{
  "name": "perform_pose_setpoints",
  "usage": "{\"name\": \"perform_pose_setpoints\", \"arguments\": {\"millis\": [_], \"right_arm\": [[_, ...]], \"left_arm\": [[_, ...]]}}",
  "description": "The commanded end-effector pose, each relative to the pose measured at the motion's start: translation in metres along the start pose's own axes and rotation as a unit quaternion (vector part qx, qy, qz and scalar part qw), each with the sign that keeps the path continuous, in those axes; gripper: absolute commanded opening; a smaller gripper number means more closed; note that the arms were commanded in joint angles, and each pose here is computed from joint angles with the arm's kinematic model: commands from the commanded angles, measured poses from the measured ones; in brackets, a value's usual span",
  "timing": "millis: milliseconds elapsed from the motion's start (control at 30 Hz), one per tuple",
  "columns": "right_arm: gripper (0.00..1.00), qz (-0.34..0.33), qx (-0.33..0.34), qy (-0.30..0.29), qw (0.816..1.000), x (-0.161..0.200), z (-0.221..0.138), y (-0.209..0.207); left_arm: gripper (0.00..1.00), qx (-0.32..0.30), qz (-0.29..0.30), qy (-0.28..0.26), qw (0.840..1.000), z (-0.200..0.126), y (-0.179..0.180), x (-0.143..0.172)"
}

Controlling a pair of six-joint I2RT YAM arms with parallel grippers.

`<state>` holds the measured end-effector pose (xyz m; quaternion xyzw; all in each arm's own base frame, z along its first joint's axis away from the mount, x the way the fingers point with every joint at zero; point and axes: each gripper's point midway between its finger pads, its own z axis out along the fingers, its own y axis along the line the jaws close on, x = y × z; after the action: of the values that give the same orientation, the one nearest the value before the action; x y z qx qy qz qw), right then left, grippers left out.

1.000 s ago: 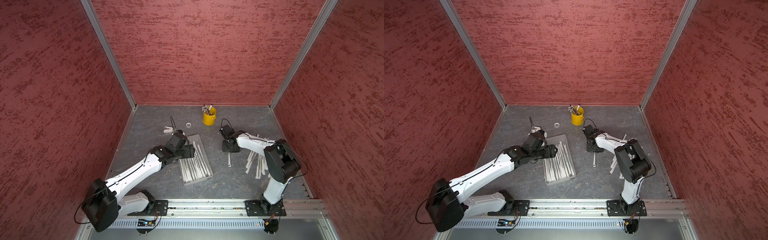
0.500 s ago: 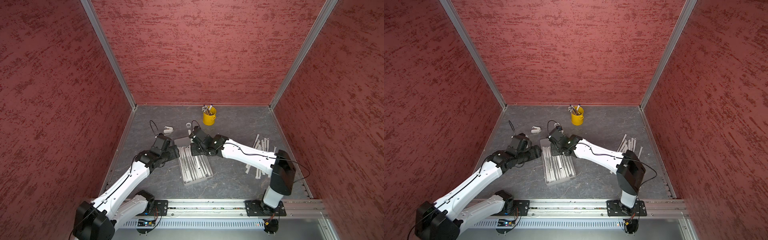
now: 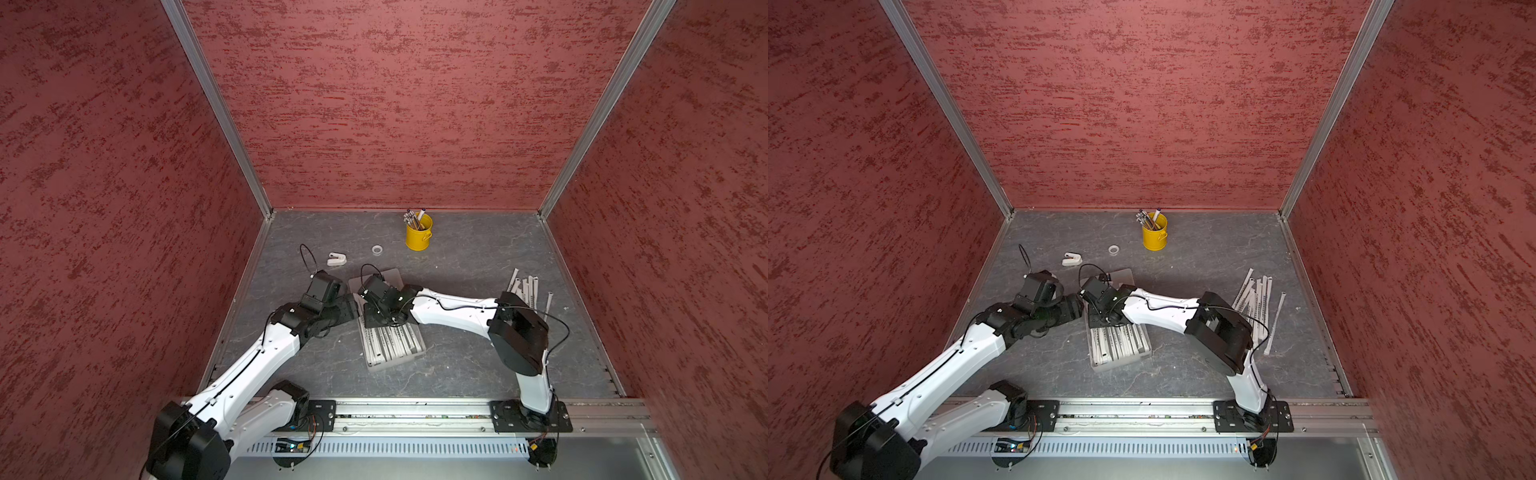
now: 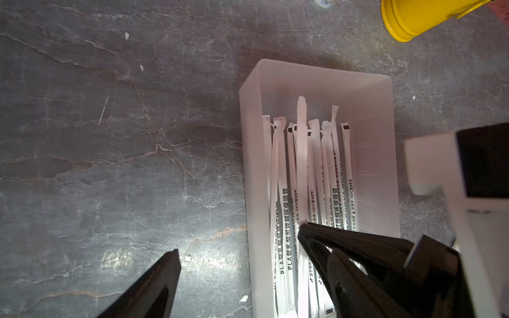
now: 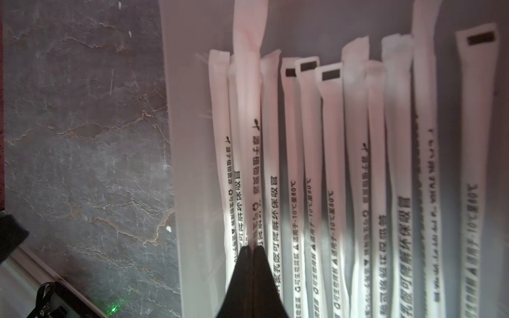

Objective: Put the straws into the storage box
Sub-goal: Place the straw in the storage box, then pick up the straw from the center of the board.

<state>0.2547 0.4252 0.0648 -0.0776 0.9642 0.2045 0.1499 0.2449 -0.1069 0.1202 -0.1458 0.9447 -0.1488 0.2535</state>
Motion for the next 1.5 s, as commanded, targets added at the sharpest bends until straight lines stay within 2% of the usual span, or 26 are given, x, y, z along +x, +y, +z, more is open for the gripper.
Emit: {"name": "perform_pose_setpoints", "arguments": {"millis": [0,333,633,800,867,967,1033,1133,1300,1467], "right_arm": [[0.02,0.019,-0.003,0.013,1.0,0.007,0.014,0.0],[0.04,0.035,0.004,0.05,0.998,0.017,0.033,-0.011],[0.16,-0.016,0.003,0.026,1.0,0.004,-0.015,-0.005],[0.25,-0.012,-0.001,0.013,1.0,-0.007,-0.051,-0.017],[0.25,0.014,0.015,-0.009,1.0,-0.022,-0.07,-0.045],[0.28,0.068,0.082,-0.047,0.993,-0.045,-0.099,-0.126],[0.32,0.111,0.147,-0.061,0.981,-0.053,-0.117,-0.194],[0.41,0.162,0.222,-0.084,0.958,-0.059,-0.142,-0.269],[0.45,0.244,0.282,-0.126,0.919,-0.068,-0.162,-0.355],[0.46,0.289,0.31,-0.137,0.895,-0.079,-0.16,-0.404]], "left_arm": [[0.87,0.008,-0.007,-0.008,1.0,-0.001,-0.001,-0.003],[0.86,0.014,-0.005,-0.01,1.0,-0.002,-0.004,-0.005],[0.86,0.027,0.003,-0.021,0.999,-0.012,-0.012,-0.013],[0.86,0.066,0.024,-0.033,0.997,-0.018,-0.037,-0.019],[0.86,0.085,0.052,-0.035,0.994,-0.019,-0.058,-0.017],[0.86,0.118,0.107,-0.034,0.987,-0.019,-0.1,-0.007],[0.86,0.145,0.142,-0.025,0.979,-0.015,-0.132,0.005],[0.87,0.161,0.189,-0.005,0.969,-0.006,-0.171,0.024],[0.88,0.149,0.245,0.032,0.957,0.016,-0.204,0.051],[0.88,0.135,0.265,0.054,0.953,0.032,-0.213,0.063]]}}
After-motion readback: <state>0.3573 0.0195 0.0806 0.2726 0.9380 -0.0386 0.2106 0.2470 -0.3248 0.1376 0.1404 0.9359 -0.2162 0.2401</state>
